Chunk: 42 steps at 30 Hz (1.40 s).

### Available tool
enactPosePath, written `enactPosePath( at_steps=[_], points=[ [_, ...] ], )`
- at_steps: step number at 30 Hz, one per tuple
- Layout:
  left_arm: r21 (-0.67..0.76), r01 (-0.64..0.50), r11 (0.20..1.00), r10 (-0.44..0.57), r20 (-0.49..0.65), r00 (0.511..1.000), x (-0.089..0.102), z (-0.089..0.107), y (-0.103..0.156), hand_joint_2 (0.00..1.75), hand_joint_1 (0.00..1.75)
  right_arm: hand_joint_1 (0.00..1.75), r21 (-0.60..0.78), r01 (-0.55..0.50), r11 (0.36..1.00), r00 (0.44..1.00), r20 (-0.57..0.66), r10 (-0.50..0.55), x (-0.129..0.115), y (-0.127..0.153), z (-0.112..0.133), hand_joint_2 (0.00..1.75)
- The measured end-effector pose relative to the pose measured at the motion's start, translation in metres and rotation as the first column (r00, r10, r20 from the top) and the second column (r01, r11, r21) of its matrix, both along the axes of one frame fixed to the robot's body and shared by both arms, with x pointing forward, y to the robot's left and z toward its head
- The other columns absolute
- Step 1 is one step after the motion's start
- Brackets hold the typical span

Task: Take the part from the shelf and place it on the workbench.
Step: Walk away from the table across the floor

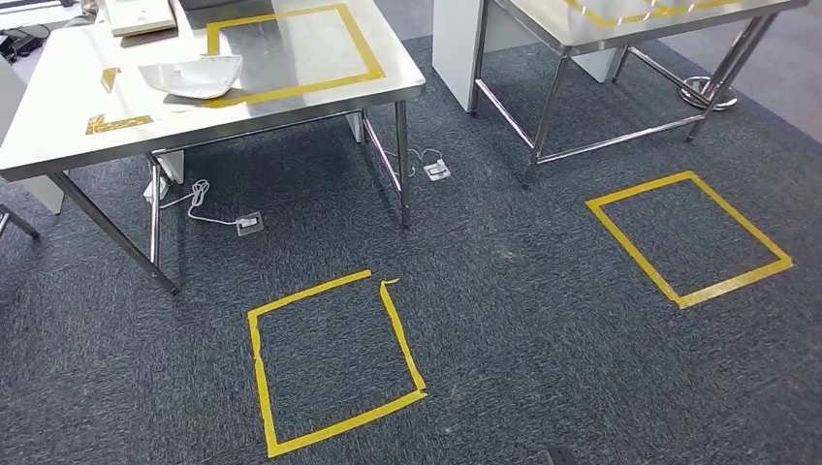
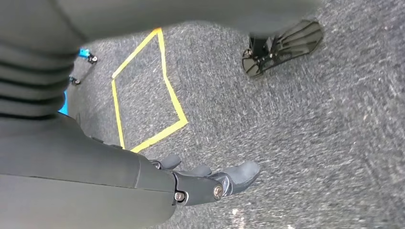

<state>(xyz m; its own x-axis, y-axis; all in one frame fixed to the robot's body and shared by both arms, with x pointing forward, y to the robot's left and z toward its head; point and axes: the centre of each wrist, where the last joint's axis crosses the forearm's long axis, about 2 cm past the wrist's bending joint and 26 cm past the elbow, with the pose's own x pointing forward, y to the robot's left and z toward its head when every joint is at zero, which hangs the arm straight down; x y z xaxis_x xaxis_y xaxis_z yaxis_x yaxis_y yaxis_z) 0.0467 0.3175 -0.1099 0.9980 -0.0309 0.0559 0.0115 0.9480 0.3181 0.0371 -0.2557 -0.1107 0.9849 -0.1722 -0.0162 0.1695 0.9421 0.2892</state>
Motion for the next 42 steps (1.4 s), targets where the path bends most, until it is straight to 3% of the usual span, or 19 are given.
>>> enactPosePath(
  at_steps=[16,20,28,42],
  points=[
    [-0.034,0.007,0.999,-0.006,0.024,1.0,-0.002,0.0,0.0,0.0,0.0,0.0,-0.014,0.001,1.0,0.999,-0.037,-0.001,-0.002,-0.001,0.0,1.75],
    [-0.038,0.01,0.999,-0.009,0.027,1.0,-0.003,-0.001,0.0,1.75,0.0,0.0,-0.017,0.002,1.0,0.999,-0.037,-0.002,-0.002,-0.003,0.0,1.75],
    [-0.044,0.004,0.999,-0.003,0.033,0.999,0.002,0.0,0.002,1.75,0.0,0.0,-0.036,-0.008,0.999,0.999,-0.047,0.007,-0.014,-0.007,-0.002,1.75],
    [-0.107,0.0,0.994,0.008,0.072,0.997,-0.012,-0.001,0.0,1.75,0.0,0.0,-0.177,-0.024,0.984,1.0,0.004,0.025,-0.026,-0.03,-0.003,1.75]
  ],
)
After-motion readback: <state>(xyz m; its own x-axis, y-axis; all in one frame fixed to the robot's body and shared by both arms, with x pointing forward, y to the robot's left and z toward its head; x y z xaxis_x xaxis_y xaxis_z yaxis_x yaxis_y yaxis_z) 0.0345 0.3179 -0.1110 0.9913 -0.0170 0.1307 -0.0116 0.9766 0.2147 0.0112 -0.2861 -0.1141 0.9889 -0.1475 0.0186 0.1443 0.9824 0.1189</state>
